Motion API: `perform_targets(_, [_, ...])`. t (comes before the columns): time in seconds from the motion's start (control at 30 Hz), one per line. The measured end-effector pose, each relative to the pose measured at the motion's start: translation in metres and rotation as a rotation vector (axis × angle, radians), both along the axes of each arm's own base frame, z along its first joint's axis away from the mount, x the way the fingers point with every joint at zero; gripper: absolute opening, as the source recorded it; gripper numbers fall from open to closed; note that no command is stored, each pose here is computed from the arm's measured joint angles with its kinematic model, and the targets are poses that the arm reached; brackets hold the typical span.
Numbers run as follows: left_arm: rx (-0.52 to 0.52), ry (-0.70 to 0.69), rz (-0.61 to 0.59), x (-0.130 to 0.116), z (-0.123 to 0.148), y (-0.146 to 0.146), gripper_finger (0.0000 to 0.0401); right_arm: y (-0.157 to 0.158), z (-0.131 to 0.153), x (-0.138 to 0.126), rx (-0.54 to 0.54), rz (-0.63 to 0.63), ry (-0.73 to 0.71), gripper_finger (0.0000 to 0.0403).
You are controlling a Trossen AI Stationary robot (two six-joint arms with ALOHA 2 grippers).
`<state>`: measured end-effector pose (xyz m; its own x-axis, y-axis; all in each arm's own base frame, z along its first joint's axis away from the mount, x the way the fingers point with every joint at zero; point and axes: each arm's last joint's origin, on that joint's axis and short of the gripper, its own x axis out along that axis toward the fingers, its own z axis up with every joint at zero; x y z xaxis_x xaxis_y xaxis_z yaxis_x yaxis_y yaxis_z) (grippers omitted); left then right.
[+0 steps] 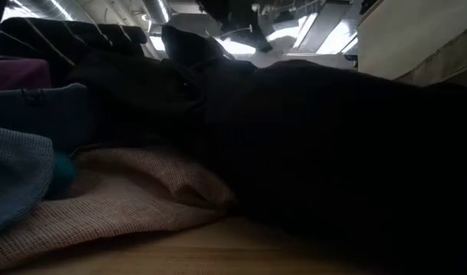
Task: Sort clothes
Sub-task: Put the white long sock into the top laundry organizer
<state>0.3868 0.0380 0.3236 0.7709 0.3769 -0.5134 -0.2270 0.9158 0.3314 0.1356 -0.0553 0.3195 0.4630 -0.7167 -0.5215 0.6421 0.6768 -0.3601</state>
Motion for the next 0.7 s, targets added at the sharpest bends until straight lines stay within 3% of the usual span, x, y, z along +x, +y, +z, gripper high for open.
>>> perform_targets(0.13, [0.027,-0.03,-0.026,0.0,0.006,-0.005,0.0021,0.001,0.003,0.004,0.046,0.083,-0.072,0.0289])
perform_targets(0.47, [0.041,-0.075,-0.026,0.003,0.009,-0.003,0.0016,0.012,0.026,0.021,0.195,0.564,-0.391,0.0289])
perform_targets(0.7, [0.045,-0.124,-0.025,0.005,0.013,-0.002,0.0016,0.006,0.016,0.049,0.282,0.59,-0.396,0.0289])
